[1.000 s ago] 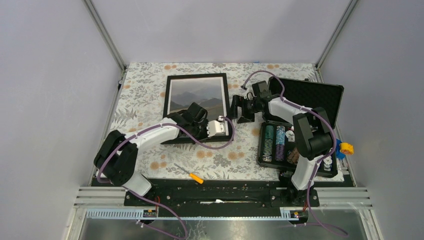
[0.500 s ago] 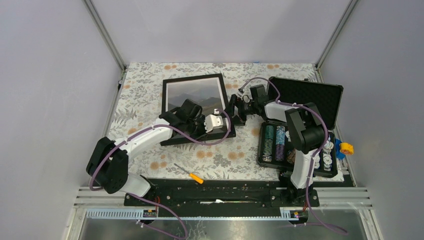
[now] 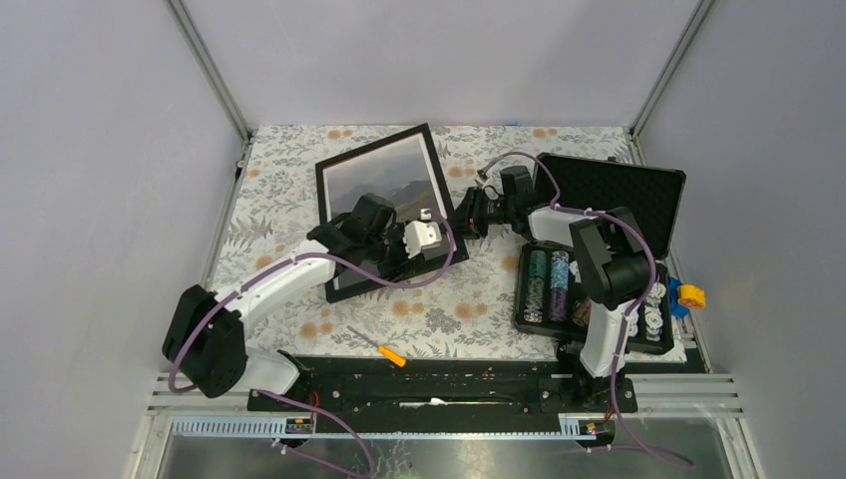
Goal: Take the photo out of the frame
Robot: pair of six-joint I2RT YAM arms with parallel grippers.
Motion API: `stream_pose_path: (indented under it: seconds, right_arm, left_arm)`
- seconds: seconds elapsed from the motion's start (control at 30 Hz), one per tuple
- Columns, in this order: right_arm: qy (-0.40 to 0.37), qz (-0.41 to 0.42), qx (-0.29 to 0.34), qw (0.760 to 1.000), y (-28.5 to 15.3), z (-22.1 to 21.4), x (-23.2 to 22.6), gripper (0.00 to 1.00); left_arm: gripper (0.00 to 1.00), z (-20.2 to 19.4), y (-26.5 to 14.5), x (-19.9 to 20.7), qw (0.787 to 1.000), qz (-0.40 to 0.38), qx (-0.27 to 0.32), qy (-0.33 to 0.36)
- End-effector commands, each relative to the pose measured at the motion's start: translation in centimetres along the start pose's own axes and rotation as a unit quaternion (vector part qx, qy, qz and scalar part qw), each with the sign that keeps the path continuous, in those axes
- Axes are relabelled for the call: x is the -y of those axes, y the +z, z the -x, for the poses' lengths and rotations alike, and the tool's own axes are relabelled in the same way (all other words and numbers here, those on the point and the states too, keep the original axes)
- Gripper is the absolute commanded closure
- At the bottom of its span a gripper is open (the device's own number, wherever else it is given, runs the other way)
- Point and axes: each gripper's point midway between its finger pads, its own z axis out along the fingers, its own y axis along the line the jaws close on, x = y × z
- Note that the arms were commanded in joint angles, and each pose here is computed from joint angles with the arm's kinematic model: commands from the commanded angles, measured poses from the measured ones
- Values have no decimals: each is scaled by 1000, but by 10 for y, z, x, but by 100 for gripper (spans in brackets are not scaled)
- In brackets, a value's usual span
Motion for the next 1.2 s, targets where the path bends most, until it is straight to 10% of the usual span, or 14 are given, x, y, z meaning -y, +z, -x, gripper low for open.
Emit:
stream_pose_path:
  seconds: [0.0,0.2,0.67,1.17]
  right_arm:
    - [-83,13,34,996,-14,18,-54,82]
    - [-169,-45,54,983,-32,37,-80,99]
    - [-359,-151,102,915,-87,87,-169,100]
    - [-636,-269,123,713,-85,61,-229,100]
  left_arm:
    - [36,60,-36,-18,993,58,100,22]
    - [1,84,-95,-49,980,135,140,-39]
    - [1,66,-183,-113,922,265,200,-201]
    - [1,26,-227,-153,865,318,227,-316]
